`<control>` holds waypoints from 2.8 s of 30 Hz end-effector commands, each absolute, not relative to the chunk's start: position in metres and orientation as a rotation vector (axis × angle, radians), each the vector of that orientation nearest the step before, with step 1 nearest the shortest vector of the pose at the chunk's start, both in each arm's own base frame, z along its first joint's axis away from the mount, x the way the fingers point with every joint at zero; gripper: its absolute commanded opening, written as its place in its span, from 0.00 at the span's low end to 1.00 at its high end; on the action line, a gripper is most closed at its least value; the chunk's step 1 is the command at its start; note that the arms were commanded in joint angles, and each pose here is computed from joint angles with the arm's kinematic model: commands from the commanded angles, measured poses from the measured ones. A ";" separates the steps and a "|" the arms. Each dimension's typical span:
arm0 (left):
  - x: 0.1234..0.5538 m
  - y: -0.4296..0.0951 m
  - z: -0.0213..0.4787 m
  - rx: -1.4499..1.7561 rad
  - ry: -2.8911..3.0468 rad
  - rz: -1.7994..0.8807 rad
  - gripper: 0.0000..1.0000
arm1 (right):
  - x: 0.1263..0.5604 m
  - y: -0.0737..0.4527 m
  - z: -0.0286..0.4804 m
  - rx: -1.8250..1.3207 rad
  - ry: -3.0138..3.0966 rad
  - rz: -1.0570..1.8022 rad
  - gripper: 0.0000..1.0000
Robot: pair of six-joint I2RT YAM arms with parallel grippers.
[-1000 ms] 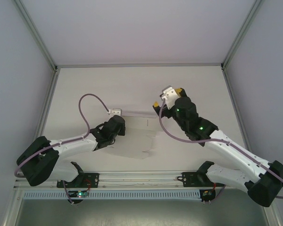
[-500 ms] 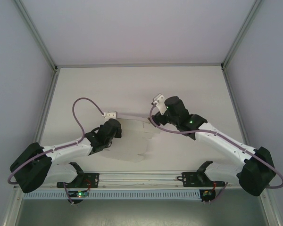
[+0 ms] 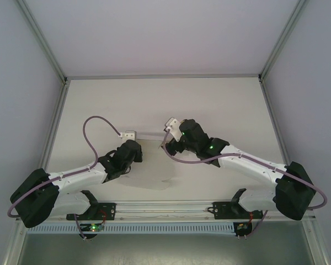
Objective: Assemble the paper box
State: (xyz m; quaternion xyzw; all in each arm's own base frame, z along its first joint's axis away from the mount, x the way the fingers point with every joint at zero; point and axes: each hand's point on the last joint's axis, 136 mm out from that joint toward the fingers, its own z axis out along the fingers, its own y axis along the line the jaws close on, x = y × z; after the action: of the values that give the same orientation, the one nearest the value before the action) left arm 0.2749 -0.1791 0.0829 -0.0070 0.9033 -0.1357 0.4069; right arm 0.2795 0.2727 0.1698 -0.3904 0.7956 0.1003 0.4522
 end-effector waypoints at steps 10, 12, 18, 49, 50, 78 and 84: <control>0.280 -0.210 0.105 -0.054 2.194 -0.579 0.00 | 0.303 0.277 0.221 -0.286 1.675 0.278 0.98; 0.281 -0.204 0.105 -0.094 2.189 -0.558 0.00 | 0.301 0.276 0.223 -0.268 1.693 0.260 0.98; 0.285 -0.188 0.105 -0.179 2.174 -0.482 0.00 | 0.283 0.254 0.210 -0.242 1.840 0.219 0.98; 0.272 -0.169 0.147 -0.202 2.013 -0.568 0.00 | 0.231 0.198 0.159 -0.143 2.044 0.859 0.98; 0.272 -0.169 0.145 -0.207 2.015 -0.566 0.00 | 0.231 0.202 0.162 -0.159 2.035 0.872 0.98; 0.272 -0.183 0.148 -0.164 2.004 -0.642 0.00 | 0.246 0.284 0.164 -0.458 2.047 0.823 0.98; 0.271 -0.177 0.154 -0.221 1.971 -0.667 0.00 | 0.260 0.277 0.144 -0.321 2.075 0.526 0.98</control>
State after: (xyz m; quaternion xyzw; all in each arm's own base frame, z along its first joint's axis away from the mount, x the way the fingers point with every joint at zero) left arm 0.2677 -0.1570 0.1171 -0.0902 0.8516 -0.2021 0.4752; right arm 0.2561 0.2786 0.1514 -0.1463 0.8371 0.2748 0.4499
